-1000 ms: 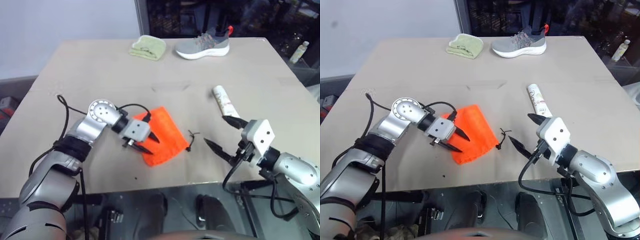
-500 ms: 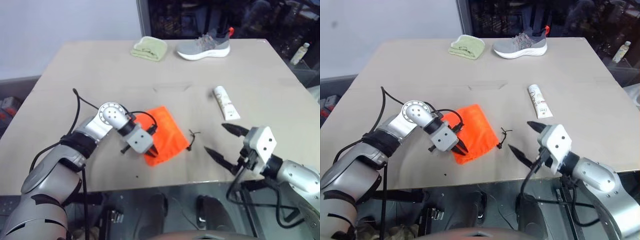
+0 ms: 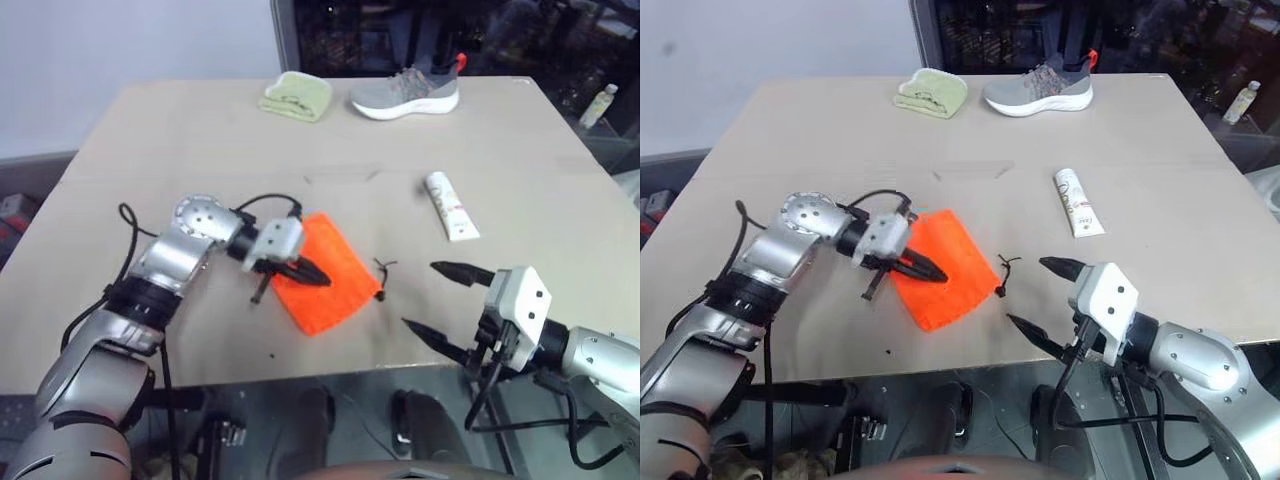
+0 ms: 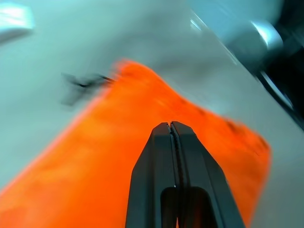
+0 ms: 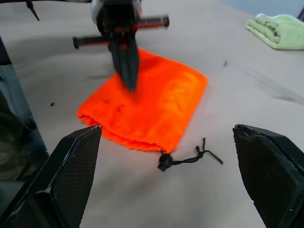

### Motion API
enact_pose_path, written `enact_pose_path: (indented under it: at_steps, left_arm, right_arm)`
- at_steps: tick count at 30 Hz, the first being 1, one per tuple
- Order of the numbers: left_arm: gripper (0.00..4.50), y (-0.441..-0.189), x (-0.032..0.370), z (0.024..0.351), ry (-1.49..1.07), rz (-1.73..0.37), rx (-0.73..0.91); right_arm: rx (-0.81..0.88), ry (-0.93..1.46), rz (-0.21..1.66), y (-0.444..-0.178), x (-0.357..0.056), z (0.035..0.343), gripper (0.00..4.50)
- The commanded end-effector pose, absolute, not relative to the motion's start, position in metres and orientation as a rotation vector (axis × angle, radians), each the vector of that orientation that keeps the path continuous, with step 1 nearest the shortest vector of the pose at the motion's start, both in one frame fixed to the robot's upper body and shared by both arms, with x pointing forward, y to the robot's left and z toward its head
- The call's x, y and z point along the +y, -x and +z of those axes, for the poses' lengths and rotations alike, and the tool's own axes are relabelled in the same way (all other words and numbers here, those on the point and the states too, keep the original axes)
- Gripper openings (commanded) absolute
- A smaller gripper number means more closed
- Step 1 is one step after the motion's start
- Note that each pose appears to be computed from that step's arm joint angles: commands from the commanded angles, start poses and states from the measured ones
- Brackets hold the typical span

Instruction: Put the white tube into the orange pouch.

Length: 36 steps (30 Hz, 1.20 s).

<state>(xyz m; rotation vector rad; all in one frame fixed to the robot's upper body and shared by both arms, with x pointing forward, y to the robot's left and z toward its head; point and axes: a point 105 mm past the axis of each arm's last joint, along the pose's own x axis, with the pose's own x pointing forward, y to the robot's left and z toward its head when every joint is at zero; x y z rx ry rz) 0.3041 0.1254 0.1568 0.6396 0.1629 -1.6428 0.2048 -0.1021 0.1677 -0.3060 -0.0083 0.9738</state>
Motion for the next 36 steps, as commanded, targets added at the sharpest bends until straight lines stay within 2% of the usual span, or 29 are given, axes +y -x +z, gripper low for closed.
enact_pose_path:
  at_steps: [1,4,5,7,11,14,19,24,27,30,32,33,34,35,36]
  left_arm:
    - [0.03,-0.303,0.129,0.176,-0.578,-1.550,0.111]
    - [0.03,-0.294,0.140,0.179,-0.511,-1.481,0.178]
    - [0.26,-0.286,0.142,0.178,-0.485,-1.488,0.219]
    - [0.79,-0.275,0.142,0.175,-0.495,-1.484,0.235]
    - [2.60,-0.264,0.143,0.161,-0.560,-1.424,0.252]
    - [2.60,-0.258,0.144,0.149,-0.591,-1.403,0.289]
    - [2.60,-0.272,0.154,0.114,-0.767,-1.298,0.396]
    - [2.60,-0.272,0.145,0.101,-0.825,-1.312,0.430]
    - [2.60,-0.269,0.135,0.100,-0.770,-1.322,0.435]
    - [1.83,-0.267,0.132,0.101,-0.714,-1.331,0.439]
    - [0.95,-0.268,0.140,0.098,-0.719,-1.325,0.448]
    - [0.79,-0.269,0.142,0.101,-0.704,-1.316,0.445]
    - [0.22,-0.271,0.142,0.104,-0.682,-1.305,0.433]
    - [0.02,-0.273,0.139,0.111,-0.640,-1.294,0.416]
    - [0.02,-0.274,0.137,0.118,-0.604,-1.288,0.400]
  right_arm:
    - [-0.058,0.321,0.961,-0.207,-0.103,0.177,4.50]
    - [-0.058,0.328,0.954,-0.213,-0.104,0.175,4.50]
    - [-0.059,0.327,0.954,-0.214,-0.104,0.175,4.50]
    - [-0.061,0.325,0.956,-0.215,-0.104,0.175,4.50]
    - [-0.063,0.324,0.962,-0.216,-0.103,0.174,4.50]
    - [-0.059,0.321,0.964,-0.215,-0.103,0.173,4.50]
    - [-0.057,0.315,0.959,-0.213,-0.103,0.171,4.50]
    - [-0.063,0.315,0.943,-0.212,-0.103,0.171,4.50]
    - [-0.062,0.316,0.930,-0.211,-0.104,0.171,4.50]
    - [-0.063,0.314,0.917,-0.210,-0.105,0.171,4.50]
    - [-0.060,0.313,0.916,-0.209,-0.105,0.170,4.50]
    - [-0.060,0.312,0.914,-0.209,-0.104,0.169,4.50]
    - [-0.061,0.311,0.912,-0.209,-0.104,0.169,4.50]
    - [-0.061,0.310,0.911,-0.209,-0.104,0.169,4.50]
    - [-0.062,0.310,0.910,-0.209,-0.104,0.170,4.50]
